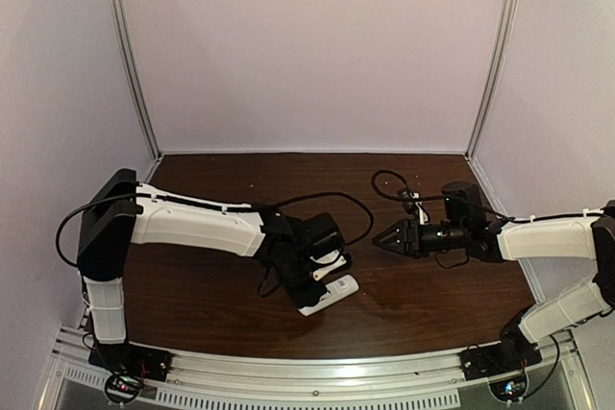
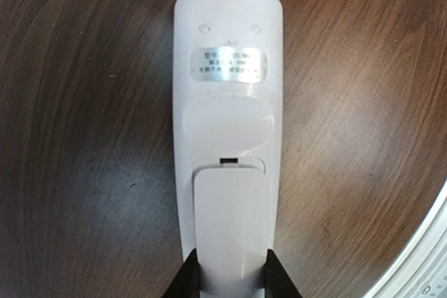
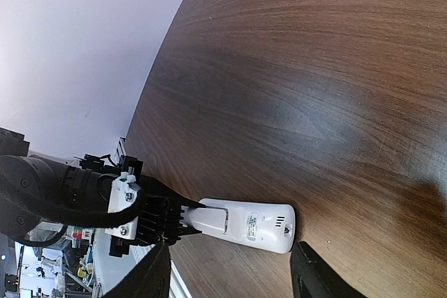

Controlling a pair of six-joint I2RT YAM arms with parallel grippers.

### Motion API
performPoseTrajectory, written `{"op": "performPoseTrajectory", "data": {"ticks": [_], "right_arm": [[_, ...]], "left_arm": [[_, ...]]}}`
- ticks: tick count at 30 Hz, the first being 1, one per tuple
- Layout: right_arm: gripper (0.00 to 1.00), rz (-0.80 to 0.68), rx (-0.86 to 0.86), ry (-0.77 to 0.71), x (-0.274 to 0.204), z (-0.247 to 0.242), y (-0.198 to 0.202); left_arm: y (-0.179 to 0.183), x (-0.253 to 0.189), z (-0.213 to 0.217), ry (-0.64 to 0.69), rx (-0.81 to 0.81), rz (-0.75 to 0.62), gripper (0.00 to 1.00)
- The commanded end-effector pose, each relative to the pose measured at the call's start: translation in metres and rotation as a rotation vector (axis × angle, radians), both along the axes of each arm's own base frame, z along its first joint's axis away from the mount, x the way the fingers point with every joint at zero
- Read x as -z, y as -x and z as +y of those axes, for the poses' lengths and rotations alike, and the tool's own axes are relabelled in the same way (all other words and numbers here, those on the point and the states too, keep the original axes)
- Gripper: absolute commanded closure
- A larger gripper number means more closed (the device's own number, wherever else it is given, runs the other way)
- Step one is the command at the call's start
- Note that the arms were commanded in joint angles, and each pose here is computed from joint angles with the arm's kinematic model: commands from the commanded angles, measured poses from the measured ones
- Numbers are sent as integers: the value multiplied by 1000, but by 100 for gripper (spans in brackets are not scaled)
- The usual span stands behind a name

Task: Load the batteries into the remote control
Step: Load the battery cover onto the remote control without the battery cover.

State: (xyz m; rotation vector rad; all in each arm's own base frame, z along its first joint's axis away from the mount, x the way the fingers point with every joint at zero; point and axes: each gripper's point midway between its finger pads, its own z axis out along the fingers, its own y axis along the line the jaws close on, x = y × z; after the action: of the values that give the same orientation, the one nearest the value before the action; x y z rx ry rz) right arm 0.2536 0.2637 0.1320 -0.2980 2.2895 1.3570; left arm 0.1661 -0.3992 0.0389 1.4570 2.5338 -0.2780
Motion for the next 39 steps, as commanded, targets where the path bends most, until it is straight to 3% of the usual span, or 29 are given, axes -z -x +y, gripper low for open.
{"op": "performPoseTrajectory", "data": {"ticks": [1, 8, 17, 28, 33, 39], "right_arm": [[41, 2, -4, -15, 1, 0, 0], [41, 8, -6, -19, 3, 0, 1], [41, 11, -9, -23, 4, 0, 2], [41, 14, -13, -28, 3, 1, 2], [41, 11, -16, -34, 2, 2, 2], [43, 9, -28, -37, 2, 2, 4]], "left_arm": [[-2, 3, -3, -6, -10, 19, 76], [-5, 8, -2, -27, -27, 12, 74], [-10, 13, 5, -67, -61, -4, 77], [-4, 12, -2, -40, -46, 35, 58], [-6, 8, -3, -36, -42, 22, 55], [-16, -11, -5, -8, -58, -37, 45]]}}
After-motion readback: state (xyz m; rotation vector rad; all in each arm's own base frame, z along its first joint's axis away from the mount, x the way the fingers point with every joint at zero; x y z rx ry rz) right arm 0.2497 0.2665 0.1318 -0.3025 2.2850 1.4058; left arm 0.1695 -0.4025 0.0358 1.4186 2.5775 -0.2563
